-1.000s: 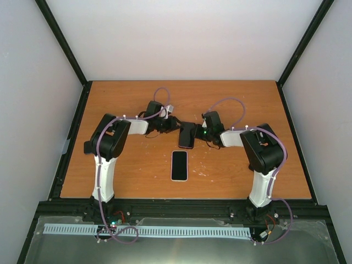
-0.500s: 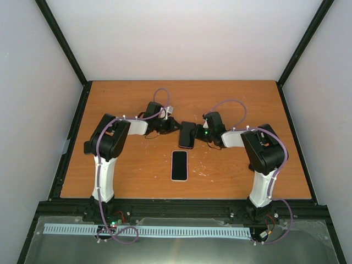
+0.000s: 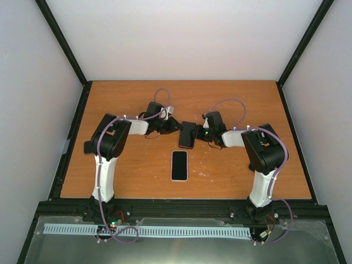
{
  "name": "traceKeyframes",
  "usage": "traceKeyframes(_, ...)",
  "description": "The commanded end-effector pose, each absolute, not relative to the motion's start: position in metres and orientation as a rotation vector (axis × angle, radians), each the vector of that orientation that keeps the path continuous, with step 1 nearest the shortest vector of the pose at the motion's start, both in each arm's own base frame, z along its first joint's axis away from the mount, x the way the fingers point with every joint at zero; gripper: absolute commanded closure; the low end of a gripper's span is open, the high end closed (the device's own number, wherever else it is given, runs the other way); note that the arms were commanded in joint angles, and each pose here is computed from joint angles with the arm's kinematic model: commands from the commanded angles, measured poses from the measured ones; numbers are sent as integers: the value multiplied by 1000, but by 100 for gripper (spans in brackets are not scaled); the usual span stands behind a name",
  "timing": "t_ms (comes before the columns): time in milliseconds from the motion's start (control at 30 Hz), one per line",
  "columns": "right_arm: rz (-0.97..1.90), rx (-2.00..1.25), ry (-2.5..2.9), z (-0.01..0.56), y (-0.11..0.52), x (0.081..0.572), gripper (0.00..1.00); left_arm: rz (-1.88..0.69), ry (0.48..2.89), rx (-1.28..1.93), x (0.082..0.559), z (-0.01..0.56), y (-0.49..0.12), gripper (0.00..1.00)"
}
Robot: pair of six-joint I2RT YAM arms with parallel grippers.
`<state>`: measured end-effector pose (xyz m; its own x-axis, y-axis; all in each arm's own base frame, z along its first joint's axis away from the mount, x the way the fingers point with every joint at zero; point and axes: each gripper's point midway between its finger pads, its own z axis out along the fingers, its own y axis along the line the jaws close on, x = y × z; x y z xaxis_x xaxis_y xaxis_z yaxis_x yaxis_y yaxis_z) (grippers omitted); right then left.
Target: Put the phone into the phone case
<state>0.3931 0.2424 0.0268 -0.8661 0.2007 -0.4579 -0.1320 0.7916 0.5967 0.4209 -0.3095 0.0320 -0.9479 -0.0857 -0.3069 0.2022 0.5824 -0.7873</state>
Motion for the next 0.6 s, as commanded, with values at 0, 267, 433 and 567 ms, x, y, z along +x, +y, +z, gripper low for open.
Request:
traceKeyframes(0,881,120,2530,18,241,389,71,-1260,2526,140,407,31,-313,81)
traceKeyframes(267,852,287,2593,5,228,373,69,-1233,2523,139,396,36,-305,69)
traceKeyframes(433,870,308,2607,-3,231,369,67,-1257,2530,150,392,33,-306,75)
traceKeyframes(567,978,235,2545,9,246,376,67,-1261,2532,155,390,32,-306,83)
